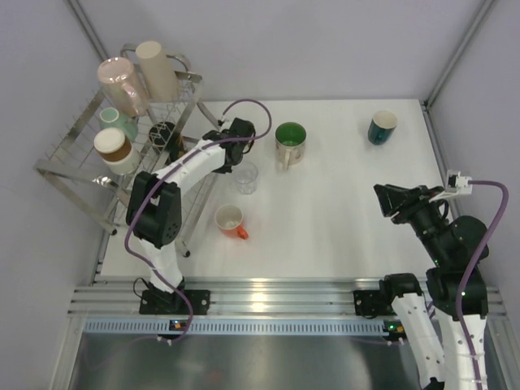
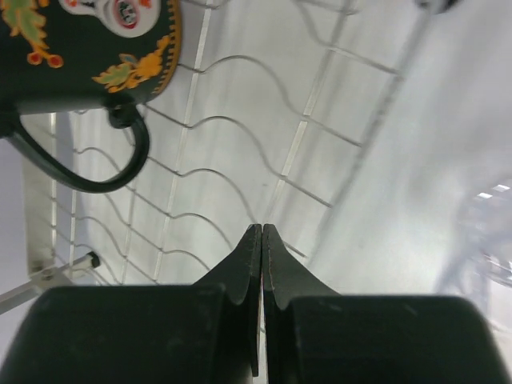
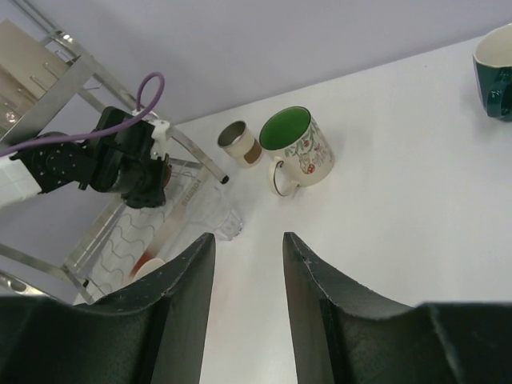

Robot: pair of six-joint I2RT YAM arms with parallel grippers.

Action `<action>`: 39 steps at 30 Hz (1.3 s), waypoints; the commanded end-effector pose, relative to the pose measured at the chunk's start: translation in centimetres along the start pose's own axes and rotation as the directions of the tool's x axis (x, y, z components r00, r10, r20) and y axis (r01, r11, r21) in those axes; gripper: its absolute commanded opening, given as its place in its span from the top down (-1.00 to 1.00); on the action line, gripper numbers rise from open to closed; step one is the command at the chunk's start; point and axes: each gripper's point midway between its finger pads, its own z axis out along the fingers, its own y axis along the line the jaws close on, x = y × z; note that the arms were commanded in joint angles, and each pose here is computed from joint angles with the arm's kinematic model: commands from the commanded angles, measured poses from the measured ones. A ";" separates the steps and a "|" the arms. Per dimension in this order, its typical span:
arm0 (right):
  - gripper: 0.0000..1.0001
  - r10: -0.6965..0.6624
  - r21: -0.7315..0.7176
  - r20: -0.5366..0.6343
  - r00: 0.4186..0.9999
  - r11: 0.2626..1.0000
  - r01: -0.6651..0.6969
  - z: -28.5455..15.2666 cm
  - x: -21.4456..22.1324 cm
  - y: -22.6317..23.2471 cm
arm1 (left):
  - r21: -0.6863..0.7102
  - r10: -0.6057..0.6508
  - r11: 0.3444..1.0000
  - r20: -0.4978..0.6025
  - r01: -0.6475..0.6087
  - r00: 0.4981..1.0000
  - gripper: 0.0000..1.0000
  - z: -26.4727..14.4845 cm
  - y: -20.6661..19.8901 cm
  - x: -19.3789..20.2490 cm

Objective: Load the cups into the dish rack
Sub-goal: Place the cup upside down on the dish rack, then grab a cup with the right arm

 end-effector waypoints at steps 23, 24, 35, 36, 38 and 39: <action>0.15 -0.110 0.604 -0.241 0.964 0.761 0.237 14.2 -3.7 -15.0 | 0.956 -0.444 0.186 0.288 -0.227 0.849 -0.96 -34.4 -9.6 -9.4; 0.14 -0.113 0.607 -0.236 0.965 0.759 0.237 15.0 -4.0 -15.5 | 0.958 -0.440 0.173 0.282 -0.228 0.852 -0.96 -34.2 -9.9 -8.8; 0.05 -0.171 0.440 -0.406 0.898 0.825 0.355 21.8 -0.4 -18.4 | 0.929 -0.586 0.264 0.369 -0.261 0.722 -0.90 -35.1 -4.3 -7.9; 0.04 -0.166 0.432 -0.405 0.899 0.832 0.348 22.1 0.2 -18.3 | 0.924 -0.574 0.296 0.374 -0.242 0.728 -0.90 -34.0 -4.3 -7.4; 0.04 -0.161 0.433 -0.424 0.891 0.828 0.356 22.9 1.7 -18.4 | 0.907 -0.550 0.363 0.395 -0.215 0.736 -0.89 -32.2 -4.4 -7.2; 0.03 -0.157 0.445 -0.448 0.880 0.814 0.372 23.0 2.3 -18.7 | 0.901 -0.520 0.382 0.392 -0.204 0.759 -0.88 -31.3 -4.8 -6.7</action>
